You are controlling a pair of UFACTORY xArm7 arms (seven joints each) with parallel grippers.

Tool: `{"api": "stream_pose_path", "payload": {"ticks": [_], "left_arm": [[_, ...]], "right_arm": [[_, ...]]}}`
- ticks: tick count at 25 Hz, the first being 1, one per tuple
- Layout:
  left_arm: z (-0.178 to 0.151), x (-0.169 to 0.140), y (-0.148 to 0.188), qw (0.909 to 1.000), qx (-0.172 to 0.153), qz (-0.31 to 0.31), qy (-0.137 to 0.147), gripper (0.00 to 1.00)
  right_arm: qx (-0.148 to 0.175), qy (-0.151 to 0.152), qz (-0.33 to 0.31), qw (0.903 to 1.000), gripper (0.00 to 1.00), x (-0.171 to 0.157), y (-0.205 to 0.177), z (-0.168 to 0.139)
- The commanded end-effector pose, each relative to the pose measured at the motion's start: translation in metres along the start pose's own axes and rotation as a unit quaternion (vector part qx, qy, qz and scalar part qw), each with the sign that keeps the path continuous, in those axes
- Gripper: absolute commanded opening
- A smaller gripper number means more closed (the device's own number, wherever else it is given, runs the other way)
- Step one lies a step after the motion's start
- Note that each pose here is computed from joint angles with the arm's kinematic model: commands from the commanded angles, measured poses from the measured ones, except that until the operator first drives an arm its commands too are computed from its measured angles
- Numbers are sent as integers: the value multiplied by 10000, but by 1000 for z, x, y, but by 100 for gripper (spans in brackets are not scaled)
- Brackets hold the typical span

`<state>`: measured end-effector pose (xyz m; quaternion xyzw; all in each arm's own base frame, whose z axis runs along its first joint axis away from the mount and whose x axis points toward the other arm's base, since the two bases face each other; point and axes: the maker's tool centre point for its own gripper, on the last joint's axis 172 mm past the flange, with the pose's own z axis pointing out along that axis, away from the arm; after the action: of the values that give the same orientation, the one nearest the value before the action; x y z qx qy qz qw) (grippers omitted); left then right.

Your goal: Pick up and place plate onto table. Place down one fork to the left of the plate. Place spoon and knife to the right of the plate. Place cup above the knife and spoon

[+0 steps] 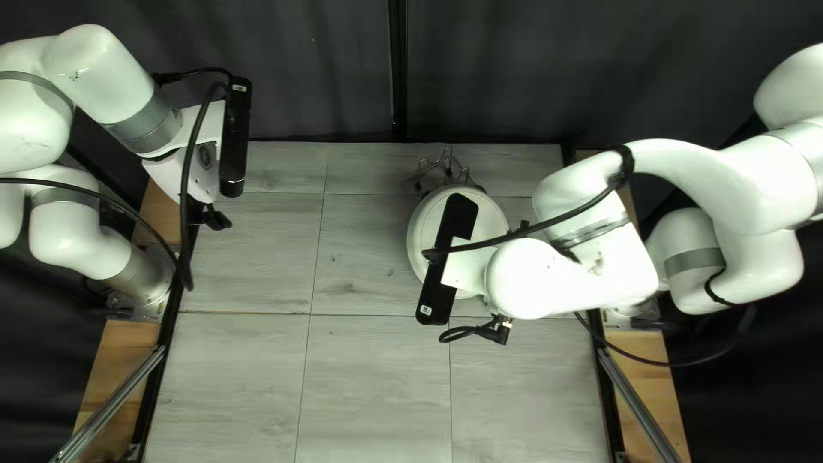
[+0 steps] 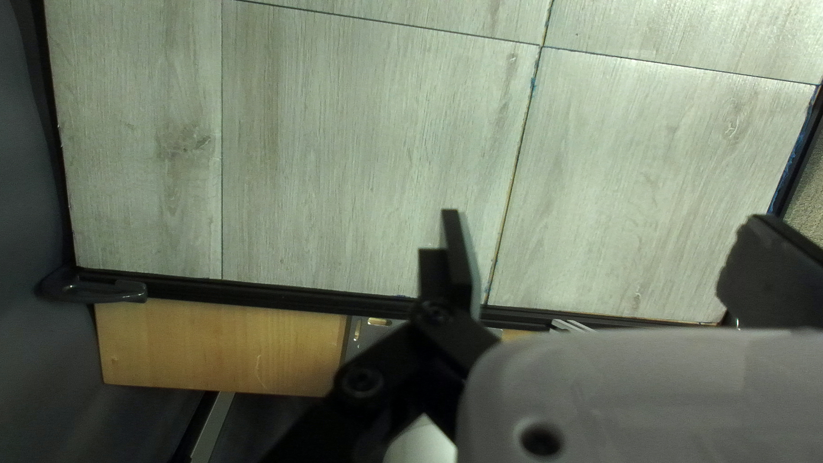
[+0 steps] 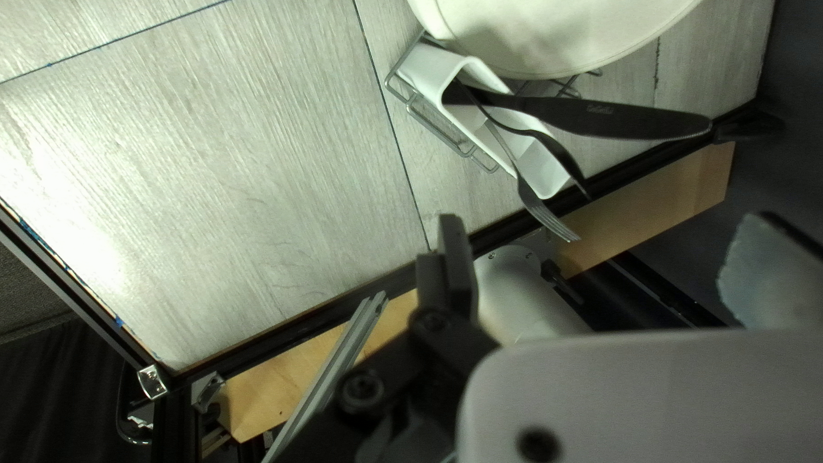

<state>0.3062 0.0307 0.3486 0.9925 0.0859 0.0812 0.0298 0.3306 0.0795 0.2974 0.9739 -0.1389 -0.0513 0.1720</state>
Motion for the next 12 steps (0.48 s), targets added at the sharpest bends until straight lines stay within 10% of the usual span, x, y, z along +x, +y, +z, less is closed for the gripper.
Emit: {"api": "stream_pose_path", "payload": {"ticks": [1, 12], "left_arm": [[0, 0, 0, 10000, 0, 0, 0, 100], [0, 0, 0, 10000, 0, 0, 0, 100]], "right_arm": [[-118, 110, -39, 9999, 100, -5, 18, 0], [26, -20, 86, 10000, 100, -68, 61, 5]]}}
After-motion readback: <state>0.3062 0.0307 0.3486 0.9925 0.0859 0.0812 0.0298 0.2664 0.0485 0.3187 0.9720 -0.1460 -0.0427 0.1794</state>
